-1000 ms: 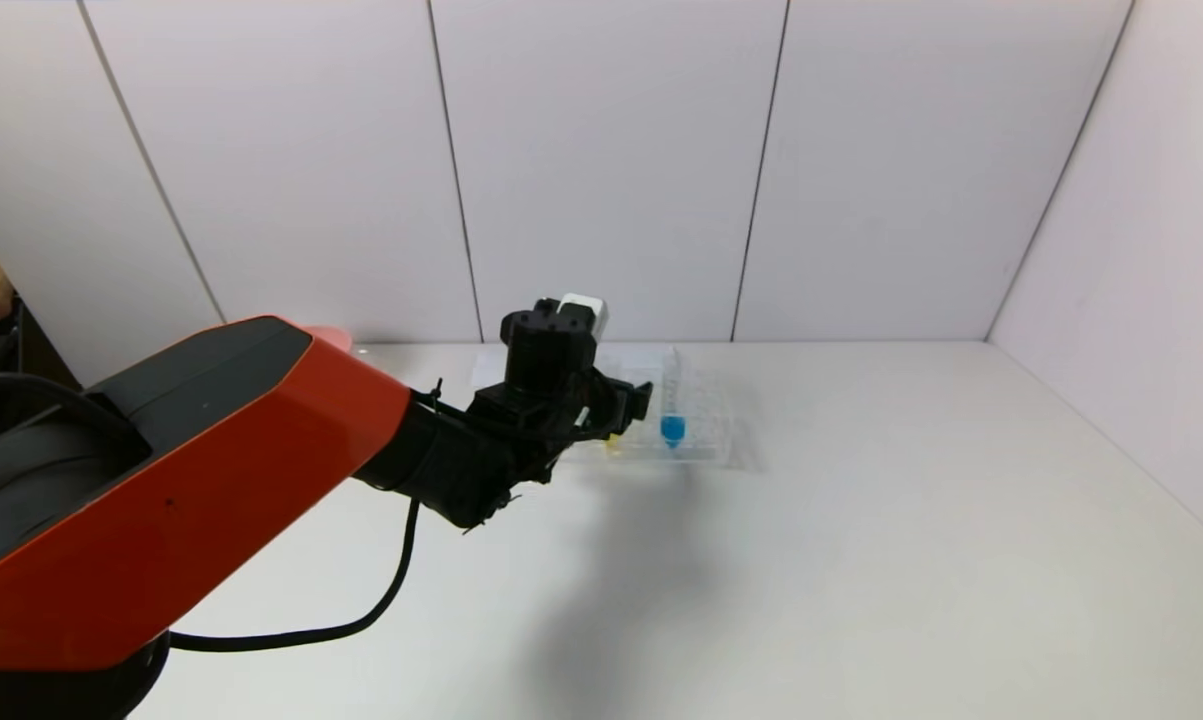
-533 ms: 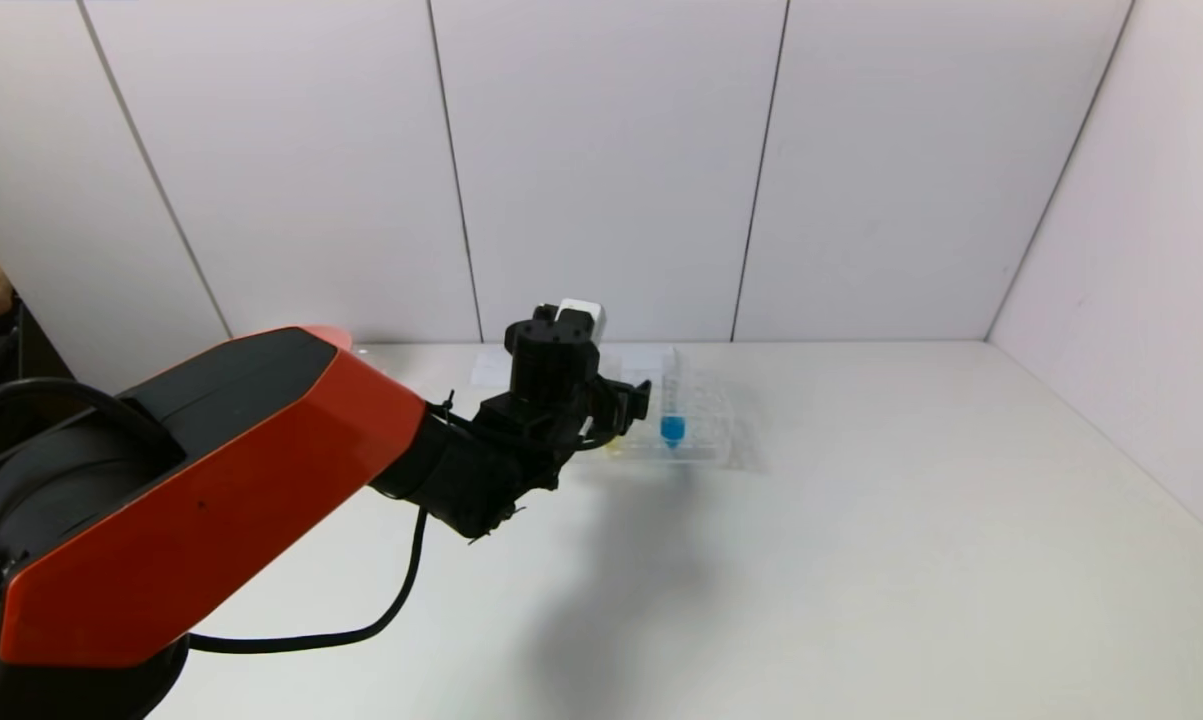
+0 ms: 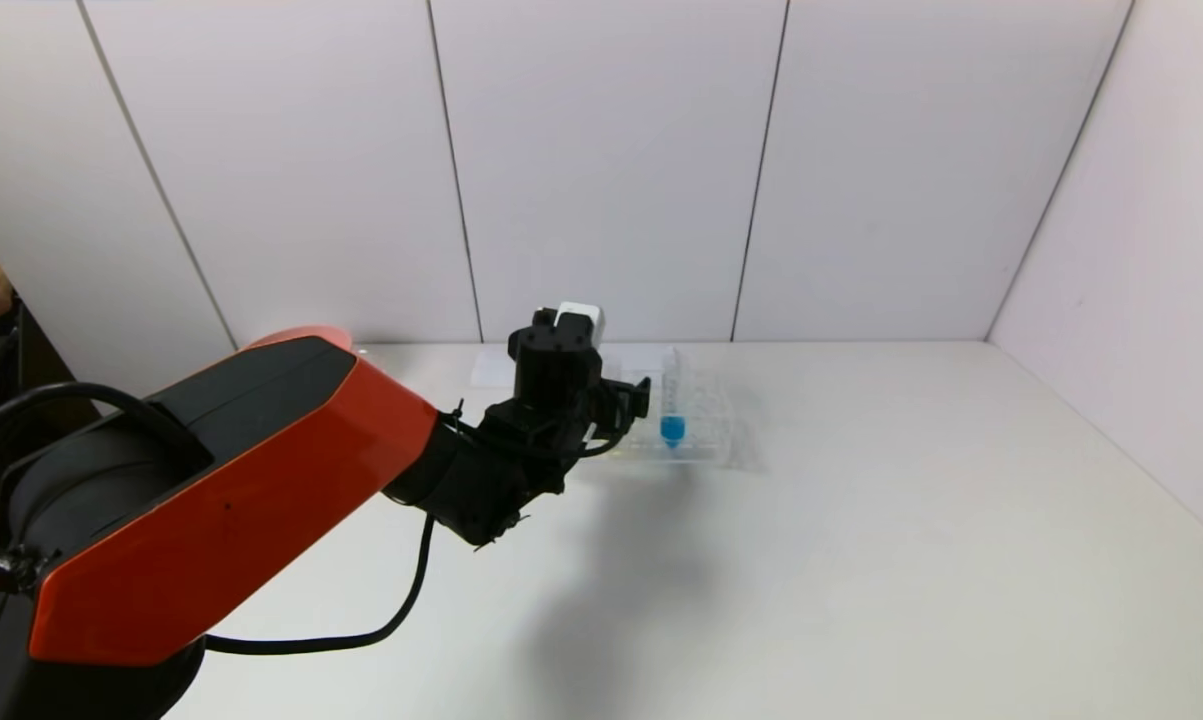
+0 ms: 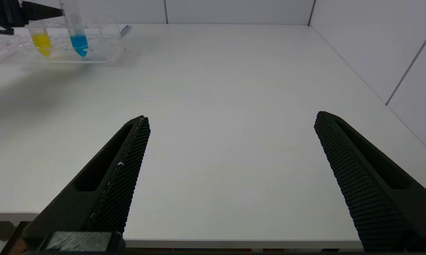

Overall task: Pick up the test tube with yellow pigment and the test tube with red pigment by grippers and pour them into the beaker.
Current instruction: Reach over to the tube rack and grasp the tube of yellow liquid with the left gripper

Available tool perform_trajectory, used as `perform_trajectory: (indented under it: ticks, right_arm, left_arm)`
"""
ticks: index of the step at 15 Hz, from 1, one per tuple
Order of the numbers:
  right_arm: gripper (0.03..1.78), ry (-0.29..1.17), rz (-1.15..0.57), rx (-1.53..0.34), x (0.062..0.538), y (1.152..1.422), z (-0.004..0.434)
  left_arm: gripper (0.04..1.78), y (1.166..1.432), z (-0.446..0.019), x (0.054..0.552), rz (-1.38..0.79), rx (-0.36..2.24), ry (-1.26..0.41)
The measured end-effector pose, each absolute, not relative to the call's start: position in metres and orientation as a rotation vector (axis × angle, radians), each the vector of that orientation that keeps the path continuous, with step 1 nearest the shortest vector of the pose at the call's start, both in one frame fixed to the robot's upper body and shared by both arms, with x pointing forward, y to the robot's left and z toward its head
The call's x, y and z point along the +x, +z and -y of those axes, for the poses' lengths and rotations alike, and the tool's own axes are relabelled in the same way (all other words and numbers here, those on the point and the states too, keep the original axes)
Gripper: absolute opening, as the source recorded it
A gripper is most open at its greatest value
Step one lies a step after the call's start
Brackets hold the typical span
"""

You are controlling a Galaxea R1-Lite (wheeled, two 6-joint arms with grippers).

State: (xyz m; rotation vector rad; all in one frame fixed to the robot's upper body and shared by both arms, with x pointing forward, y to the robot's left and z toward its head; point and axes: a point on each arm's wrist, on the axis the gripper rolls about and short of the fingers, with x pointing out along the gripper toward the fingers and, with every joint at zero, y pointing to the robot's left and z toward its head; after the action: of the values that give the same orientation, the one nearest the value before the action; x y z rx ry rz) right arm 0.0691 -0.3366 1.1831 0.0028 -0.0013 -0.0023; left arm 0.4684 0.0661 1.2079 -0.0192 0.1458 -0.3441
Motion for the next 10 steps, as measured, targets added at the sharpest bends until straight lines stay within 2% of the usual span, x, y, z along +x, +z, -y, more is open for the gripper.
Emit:
perform_trajectory:
  ticks: [10]
  right_arm:
    - [1.7,-0.003,0.001,0.003,0.0691,1.1831,0.3366]
  left_arm:
    - [1.77,1.2032,-0.0644,0.468,-0.151,-0.021,-0.338]
